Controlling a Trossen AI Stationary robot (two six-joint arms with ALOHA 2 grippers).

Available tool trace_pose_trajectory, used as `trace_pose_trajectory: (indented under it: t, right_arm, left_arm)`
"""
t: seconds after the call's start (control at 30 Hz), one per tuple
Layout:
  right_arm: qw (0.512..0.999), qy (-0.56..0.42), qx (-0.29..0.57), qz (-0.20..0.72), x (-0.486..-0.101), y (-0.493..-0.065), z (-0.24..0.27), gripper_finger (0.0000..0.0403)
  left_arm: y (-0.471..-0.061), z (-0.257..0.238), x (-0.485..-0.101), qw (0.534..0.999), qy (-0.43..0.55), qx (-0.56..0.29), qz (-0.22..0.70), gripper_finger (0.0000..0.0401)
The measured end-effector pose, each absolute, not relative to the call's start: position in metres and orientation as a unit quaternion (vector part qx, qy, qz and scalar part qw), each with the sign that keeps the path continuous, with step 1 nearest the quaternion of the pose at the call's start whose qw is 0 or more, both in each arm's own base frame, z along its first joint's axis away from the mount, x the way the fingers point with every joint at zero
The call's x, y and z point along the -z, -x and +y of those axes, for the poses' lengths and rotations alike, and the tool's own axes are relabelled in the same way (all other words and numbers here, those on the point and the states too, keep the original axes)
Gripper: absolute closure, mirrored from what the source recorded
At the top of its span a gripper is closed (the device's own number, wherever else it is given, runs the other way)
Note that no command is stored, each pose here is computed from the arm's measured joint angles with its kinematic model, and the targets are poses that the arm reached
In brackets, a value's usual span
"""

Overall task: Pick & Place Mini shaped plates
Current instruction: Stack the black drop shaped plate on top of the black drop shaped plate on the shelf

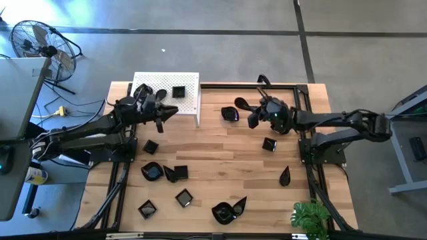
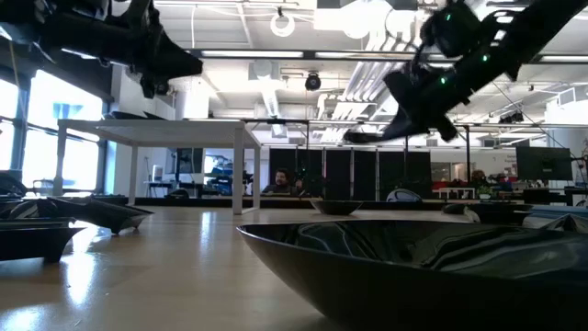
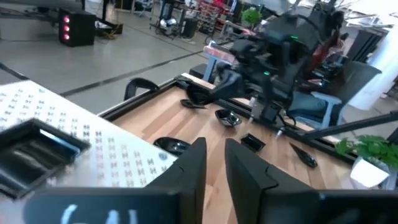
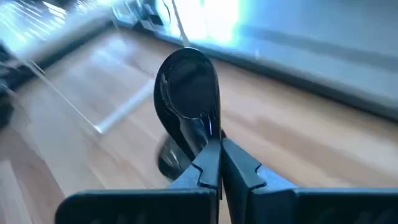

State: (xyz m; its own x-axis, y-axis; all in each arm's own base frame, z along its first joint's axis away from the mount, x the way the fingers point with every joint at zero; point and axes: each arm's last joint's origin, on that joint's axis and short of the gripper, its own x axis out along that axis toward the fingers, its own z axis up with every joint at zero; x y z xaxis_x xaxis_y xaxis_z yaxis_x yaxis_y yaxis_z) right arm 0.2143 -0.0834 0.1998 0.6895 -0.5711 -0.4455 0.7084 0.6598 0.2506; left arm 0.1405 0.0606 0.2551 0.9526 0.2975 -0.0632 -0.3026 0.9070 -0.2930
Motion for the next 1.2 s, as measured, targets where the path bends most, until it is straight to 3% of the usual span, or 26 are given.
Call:
trace_pose_trajectory:
  t: [0.43, 0.57, 0.87, 1.2]
  right_arm:
    - [0.925, -0.011, 0.379, 0.027, -0.238, -0.234, -0.026, 0.0402]
    - [0.93, 0.022, 0.367, 0.016, -0.242, -0.236, -0.021, 0.0402]
    - [0.935, 0.075, 0.345, -0.001, -0.241, -0.246, -0.018, 0.0402]
    - [0.934, 0.135, 0.331, 0.007, -0.241, -0.248, -0.016, 0.0402]
  left_arm:
    - [-0.169, 0.074, -0.295, 0.968, 0.16, -0.178, 0.071, 0.0322]
    - [-0.186, 0.073, -0.311, 0.975, 0.133, -0.163, 0.075, 0.031]
    - [-0.235, 0.059, -0.347, 0.984, 0.07, -0.147, 0.077, 0.0233]
    - [-0.288, 0.042, -0.372, 0.976, -0.031, -0.181, 0.115, 0.0227]
